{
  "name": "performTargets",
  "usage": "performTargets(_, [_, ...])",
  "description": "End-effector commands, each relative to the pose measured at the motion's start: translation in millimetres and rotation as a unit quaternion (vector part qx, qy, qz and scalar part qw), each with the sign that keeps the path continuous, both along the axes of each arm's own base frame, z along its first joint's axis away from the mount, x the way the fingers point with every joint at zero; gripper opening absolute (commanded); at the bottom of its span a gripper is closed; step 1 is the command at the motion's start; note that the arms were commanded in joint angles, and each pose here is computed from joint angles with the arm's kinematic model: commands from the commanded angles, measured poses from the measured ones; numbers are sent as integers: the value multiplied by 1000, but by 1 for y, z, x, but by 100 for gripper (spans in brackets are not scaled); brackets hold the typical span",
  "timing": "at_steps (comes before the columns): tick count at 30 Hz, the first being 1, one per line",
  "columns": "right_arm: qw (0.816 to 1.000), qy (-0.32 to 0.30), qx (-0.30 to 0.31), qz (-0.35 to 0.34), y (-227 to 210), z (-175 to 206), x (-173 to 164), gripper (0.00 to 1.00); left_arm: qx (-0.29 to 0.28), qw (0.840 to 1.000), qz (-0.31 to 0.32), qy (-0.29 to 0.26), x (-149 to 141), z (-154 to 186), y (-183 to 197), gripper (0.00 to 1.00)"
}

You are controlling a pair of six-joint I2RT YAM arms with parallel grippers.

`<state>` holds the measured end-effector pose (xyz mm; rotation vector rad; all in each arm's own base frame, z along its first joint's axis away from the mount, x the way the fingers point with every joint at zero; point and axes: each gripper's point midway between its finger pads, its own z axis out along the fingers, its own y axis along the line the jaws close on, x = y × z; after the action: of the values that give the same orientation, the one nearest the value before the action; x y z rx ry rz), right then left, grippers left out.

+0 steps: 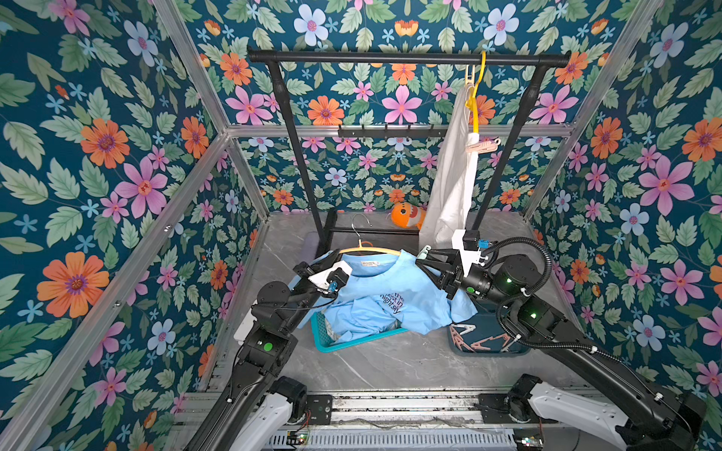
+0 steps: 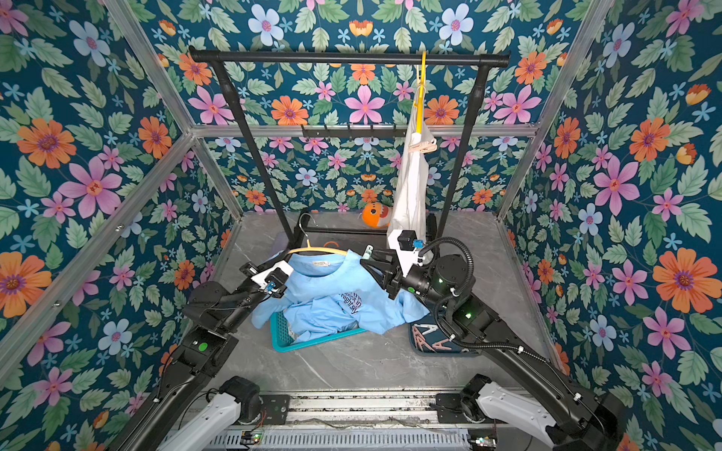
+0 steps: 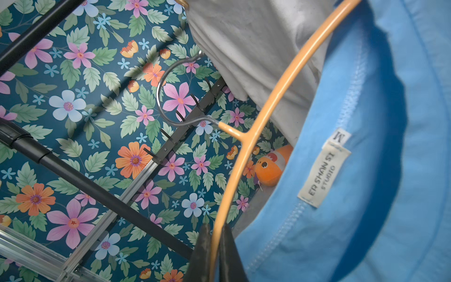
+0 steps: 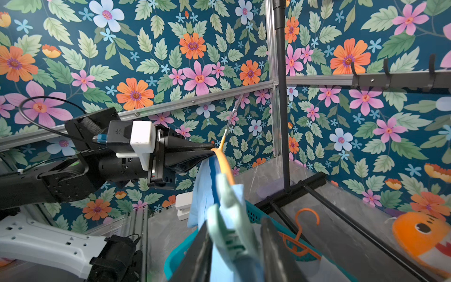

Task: Use clothespins to secure the t-shirt on both sides of the hanger
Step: Clamp the T-shirt on the hanger, then place the hanger in the basket.

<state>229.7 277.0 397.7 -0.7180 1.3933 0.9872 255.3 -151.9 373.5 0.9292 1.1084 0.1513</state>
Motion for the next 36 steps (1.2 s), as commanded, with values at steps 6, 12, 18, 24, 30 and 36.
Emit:
performTargets(6, [1000, 3, -11, -9, -4, -8, -1, 78, -49, 998, -9, -45, -8, 35, 2, 0])
performTargets(12, [999, -18, -13, -30, -16, 3, -5, 92, -23, 1000, 3, -20, 0, 20, 1, 0])
performTargets(18, [994, -54, 18, -89, -44, 35, -10, 93, -10, 1000, 9, 27, 9, 2, 0, 0])
performTargets(24, [974, -11, 70, -217, -97, 43, 0, 99, 16, 999, 16, 49, 11, -13, 1, 0])
performTargets(30, [930, 88, 77, -349, -154, 21, 7, 81, 94, 989, 13, 115, 14, -47, -2, 0])
performTargets(36, [848, 231, -32, -476, -205, -56, 0, 72, 142, 977, 44, 151, 22, -81, 8, 0])
